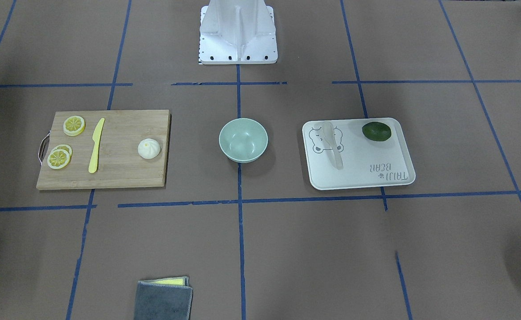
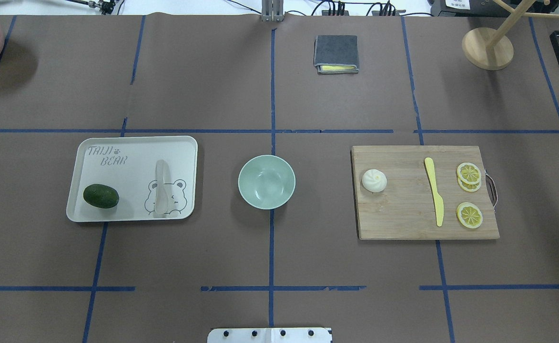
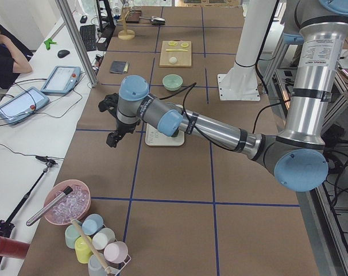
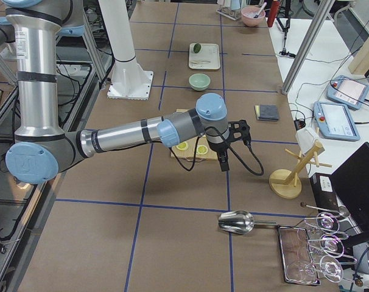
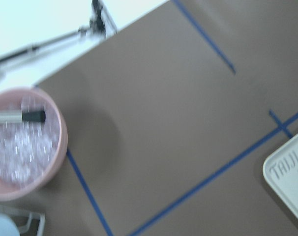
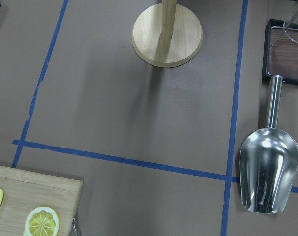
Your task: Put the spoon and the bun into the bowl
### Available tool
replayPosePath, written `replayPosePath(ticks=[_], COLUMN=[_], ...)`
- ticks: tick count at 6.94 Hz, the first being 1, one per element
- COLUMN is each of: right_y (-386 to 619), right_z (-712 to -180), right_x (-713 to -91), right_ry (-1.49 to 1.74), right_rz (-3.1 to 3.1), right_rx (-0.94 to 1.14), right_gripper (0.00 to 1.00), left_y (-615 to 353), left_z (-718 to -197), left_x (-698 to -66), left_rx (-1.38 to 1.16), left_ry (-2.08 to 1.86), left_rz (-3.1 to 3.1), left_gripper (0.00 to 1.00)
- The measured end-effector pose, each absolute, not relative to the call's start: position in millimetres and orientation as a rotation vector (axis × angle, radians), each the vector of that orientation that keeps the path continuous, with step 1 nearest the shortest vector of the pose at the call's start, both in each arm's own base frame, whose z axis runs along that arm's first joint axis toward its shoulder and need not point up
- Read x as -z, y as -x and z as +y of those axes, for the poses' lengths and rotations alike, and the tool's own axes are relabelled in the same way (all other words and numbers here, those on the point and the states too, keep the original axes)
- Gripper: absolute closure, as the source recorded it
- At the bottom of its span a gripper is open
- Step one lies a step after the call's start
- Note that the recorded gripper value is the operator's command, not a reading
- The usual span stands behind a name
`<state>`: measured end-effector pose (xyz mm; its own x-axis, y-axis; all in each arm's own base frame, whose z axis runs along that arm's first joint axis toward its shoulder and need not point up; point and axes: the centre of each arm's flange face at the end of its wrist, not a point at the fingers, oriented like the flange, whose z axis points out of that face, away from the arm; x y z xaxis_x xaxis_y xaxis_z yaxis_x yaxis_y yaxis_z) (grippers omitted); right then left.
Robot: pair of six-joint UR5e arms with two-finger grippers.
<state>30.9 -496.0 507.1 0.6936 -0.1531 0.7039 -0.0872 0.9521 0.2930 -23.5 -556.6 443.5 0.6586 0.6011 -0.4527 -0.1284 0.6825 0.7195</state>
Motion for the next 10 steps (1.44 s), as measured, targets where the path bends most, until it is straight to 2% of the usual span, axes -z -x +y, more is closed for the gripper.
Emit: replayPosePath(ticks=[3,5,6,7,8,10], right_y=[-29.4,-29.5,-29.5,-29.5,-29.5,-29.6], right_z=[-498.3,-496.8,-495.9,-494.9,-494.2,-493.2], right_x=[-505.7,-509.0,-510.9,-512.6,-513.6,-515.0], right_ry=[-0.320,-0.310,-0.306,-0.302,-0.299,-0.296], right_rz=[-0.799,-0.800,-0.800,-0.800,-0.800,-0.801], right_rx=[0.035,0.026,0.023,0.021,0.020,0.019], right_gripper=[0.00,0.00,0.00,0.00,0.00,0.00], left_y=[-86.2,-192.9,-232.5,-276.9,-321.5,-397.6], left_z=[-565.2,-543.8,-529.7,-510.9,-491.3,-461.7], left_x=[-376.8,-350.7,-345.6,-342.6,-341.2,-342.7], left_rx=[-0.376,-0.273,-0.184,-0.073,0.054,0.299], left_ry=[-0.758,-0.634,-0.534,-0.449,-0.376,-0.232], left_rz=[0.837,0.862,0.878,0.881,0.886,0.902], left_gripper=[0.00,0.00,0.04,0.30,0.47,0.46])
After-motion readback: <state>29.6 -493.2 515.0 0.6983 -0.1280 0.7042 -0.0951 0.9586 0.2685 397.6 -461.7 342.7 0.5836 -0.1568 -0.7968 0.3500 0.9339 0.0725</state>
